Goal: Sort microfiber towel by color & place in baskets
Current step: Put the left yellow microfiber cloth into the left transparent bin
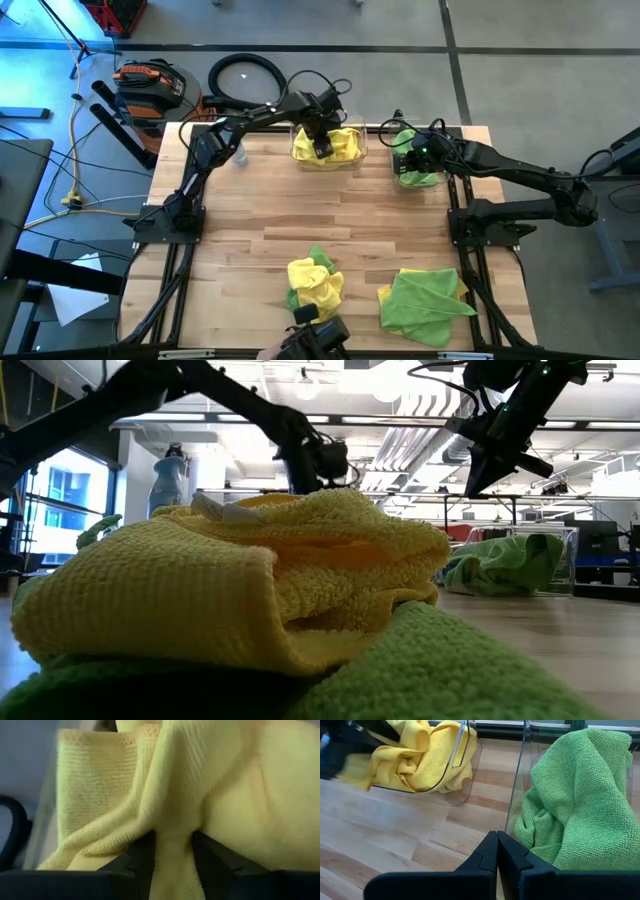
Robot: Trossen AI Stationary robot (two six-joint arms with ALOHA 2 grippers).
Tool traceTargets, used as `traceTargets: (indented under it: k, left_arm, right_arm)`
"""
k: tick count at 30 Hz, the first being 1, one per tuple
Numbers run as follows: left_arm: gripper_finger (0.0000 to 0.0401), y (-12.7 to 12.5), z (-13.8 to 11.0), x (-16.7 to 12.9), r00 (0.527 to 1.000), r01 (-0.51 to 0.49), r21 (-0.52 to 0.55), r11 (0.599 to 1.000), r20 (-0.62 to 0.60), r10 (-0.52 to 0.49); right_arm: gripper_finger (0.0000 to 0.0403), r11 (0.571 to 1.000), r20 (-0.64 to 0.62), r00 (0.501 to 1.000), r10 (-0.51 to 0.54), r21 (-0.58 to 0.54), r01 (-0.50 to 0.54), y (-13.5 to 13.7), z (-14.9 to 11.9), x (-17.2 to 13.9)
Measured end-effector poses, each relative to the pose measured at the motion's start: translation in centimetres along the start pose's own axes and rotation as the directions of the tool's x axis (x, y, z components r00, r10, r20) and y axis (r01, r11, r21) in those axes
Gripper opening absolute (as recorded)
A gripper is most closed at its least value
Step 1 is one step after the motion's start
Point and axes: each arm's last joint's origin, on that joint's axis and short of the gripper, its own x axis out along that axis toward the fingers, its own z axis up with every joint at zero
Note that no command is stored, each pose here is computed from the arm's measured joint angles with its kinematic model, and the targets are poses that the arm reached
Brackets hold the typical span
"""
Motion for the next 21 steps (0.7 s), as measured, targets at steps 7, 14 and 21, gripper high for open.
traceTargets:
  k: [7, 14, 21]
  left_arm:
    - [0.0119, 0.0, 0.0, 2.5, 1.0, -0.007, -0.025, 1.0, -0.029, 0.007]
    - [0.0119, 0.0, 0.1, 1.8, 1.0, -0.019, -0.033, 0.999, -0.013, 0.019]
    - [0.0119, 0.1, 0.4, -2.5, 0.994, -0.094, -0.046, 0.994, 0.052, 0.097]
  right_arm:
    - [0.0, 1.0, 0.0, 1.0, 0.0, -0.001, 0.0, 0.0, 0.0, 0.0]
    - [0.0, 1.0, 0.0, 1.0, 0.0, -0.003, 0.0, 0.0, 0.0, 0.0]
    - [0.0, 1.0, 0.0, 1.0, -0.001, -0.003, 0.001, 0.0, 0.0, 0.0]
